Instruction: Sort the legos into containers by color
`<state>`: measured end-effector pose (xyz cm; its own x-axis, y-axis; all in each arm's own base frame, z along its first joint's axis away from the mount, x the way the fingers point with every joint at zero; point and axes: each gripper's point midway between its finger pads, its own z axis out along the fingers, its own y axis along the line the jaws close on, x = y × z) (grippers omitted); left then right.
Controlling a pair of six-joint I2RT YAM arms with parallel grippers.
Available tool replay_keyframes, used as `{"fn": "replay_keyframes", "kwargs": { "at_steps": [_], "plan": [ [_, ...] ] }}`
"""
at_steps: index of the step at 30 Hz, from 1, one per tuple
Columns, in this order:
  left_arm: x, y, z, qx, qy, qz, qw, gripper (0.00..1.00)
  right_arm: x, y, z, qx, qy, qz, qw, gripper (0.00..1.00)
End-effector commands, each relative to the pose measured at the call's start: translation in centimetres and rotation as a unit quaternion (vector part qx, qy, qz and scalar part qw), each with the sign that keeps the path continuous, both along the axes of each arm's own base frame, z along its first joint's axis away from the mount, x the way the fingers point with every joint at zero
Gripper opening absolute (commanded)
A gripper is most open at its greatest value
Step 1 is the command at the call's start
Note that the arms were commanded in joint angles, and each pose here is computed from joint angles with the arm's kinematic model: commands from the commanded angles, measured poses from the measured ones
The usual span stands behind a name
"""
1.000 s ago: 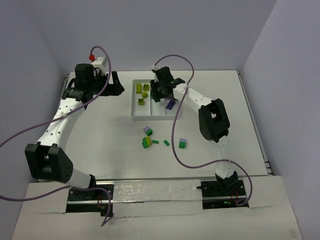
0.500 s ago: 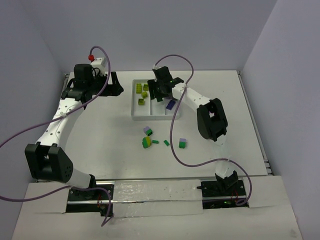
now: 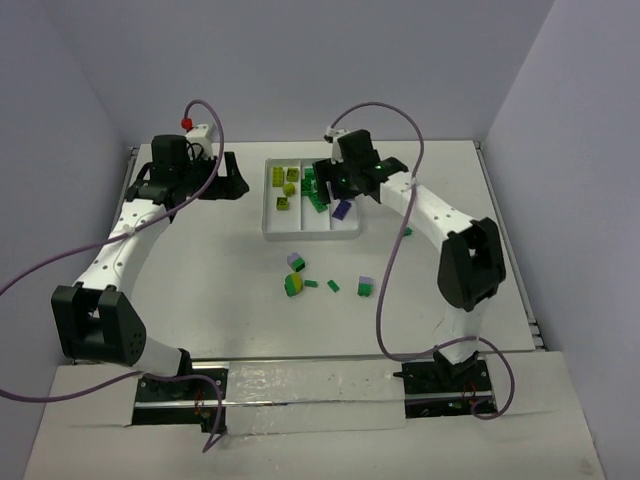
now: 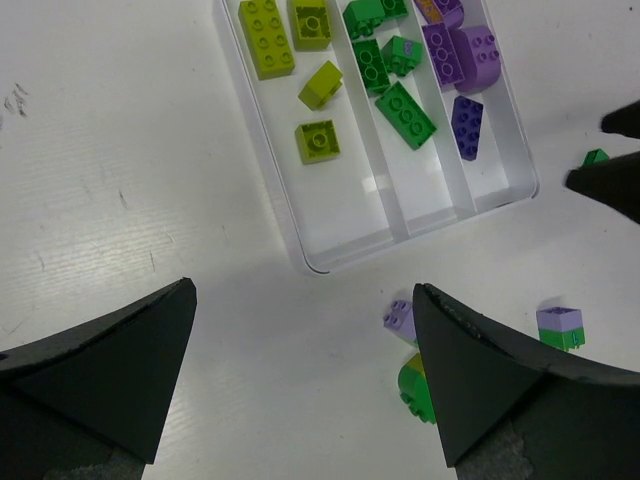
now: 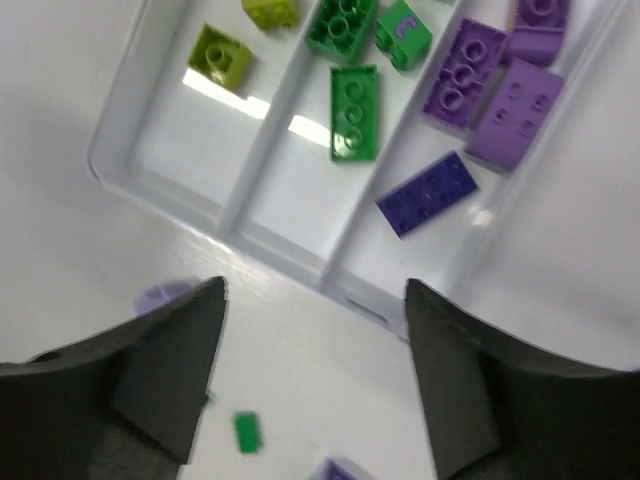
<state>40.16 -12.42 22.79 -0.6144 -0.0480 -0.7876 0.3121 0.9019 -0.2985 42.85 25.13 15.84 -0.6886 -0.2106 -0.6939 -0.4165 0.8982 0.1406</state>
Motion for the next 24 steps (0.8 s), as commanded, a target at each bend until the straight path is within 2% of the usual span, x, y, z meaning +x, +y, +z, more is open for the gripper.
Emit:
{"fn": "replay_keyframes", "kwargs": {
  "at_steps": [1, 6, 10, 13, 18, 24],
  "plan": [
    [-1.1, -0.1, 1.1, -0.001, -0.033, -0.024, 0.999, 0.99, -5.7, -4.2, 0.4, -0.039, 0.018, 0.063, 0.997, 0.72],
    [-1.5, 0.4, 0.1, 0.009, -0.02, -0.012, 1.0, 0.99, -12.2, -8.1, -4.0, -0.076, 0.098, 0.028, 0.992, 0.69],
    [-1.9, 0.7, -0.4, 0.016, -0.014, -0.009, 1.0, 0.99, -14.1, -10.5, -5.4, -0.097, 0.098, -0.013, 0.99, 0.66],
    [-2.1, 1.1, -0.5, 0.024, -0.012, -0.002, 1.0, 0.99, -16.0, -11.0, -7.3, -0.111, 0.162, -0.032, 0.98, 0.64],
    [-2.3, 1.4, -1.0, 0.028, -0.009, 0.003, 1.0, 0.99, -17.5, -10.8, -10.4, -0.121, 0.269, -0.084, 0.952, 0.63],
    [-2.6, 1.8, -1.8, 0.038, -0.007, 0.01, 0.999, 0.99, -17.3, -9.4, -10.7, -0.076, 0.31, -0.094, 0.943, 0.73]
  ]
}}
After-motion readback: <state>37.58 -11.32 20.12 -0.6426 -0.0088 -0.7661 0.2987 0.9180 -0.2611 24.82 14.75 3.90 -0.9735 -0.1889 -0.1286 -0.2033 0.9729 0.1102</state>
